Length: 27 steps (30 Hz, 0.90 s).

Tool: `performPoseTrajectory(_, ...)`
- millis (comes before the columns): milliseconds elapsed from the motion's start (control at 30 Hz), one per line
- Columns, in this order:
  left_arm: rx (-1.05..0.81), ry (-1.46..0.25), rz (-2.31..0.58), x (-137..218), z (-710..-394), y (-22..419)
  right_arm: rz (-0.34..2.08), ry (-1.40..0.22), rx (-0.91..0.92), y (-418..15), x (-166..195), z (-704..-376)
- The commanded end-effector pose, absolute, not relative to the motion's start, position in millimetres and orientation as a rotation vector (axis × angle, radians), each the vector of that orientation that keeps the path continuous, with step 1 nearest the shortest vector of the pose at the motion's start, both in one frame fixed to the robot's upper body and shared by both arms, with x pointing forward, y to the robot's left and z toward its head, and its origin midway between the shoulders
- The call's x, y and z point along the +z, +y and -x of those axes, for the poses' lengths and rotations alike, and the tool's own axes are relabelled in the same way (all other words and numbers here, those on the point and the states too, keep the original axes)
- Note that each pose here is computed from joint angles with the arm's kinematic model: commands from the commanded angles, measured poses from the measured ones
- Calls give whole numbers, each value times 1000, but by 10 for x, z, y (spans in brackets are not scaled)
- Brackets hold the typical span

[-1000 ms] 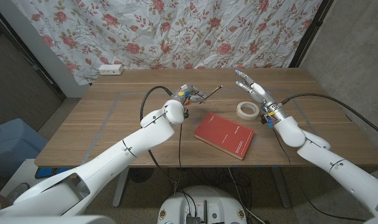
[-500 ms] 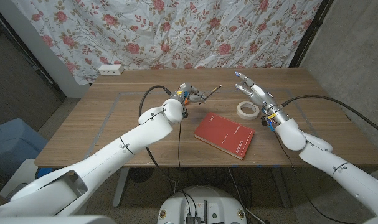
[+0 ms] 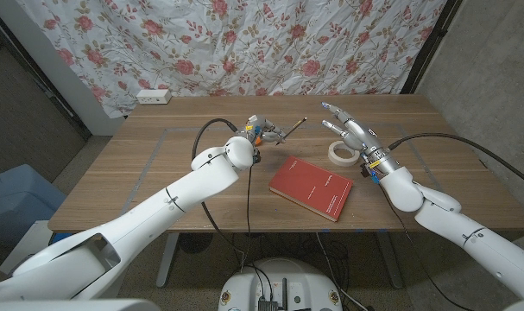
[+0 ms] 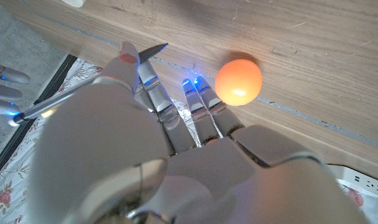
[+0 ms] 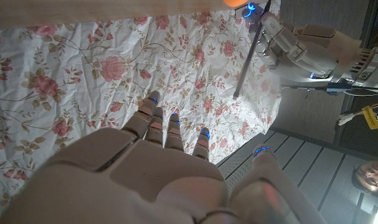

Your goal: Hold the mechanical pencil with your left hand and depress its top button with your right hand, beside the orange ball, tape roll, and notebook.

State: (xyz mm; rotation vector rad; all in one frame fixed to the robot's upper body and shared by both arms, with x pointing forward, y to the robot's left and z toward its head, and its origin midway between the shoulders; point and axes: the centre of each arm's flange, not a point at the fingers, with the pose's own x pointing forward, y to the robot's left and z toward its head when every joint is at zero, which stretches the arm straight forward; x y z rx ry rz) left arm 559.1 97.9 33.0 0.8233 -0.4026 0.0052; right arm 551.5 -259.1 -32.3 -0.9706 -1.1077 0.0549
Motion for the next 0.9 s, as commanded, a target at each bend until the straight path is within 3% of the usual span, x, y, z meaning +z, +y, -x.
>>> performPoseTrajectory(33, 7, -388, -817, 312, -5584, 979, 1011, -1120, 63, -2511, -332, -5460)
performPoseTrajectory(900, 3, -389, -820, 289, -5588, 933, 1019, -1141, 130, -2364, -329, -5468)
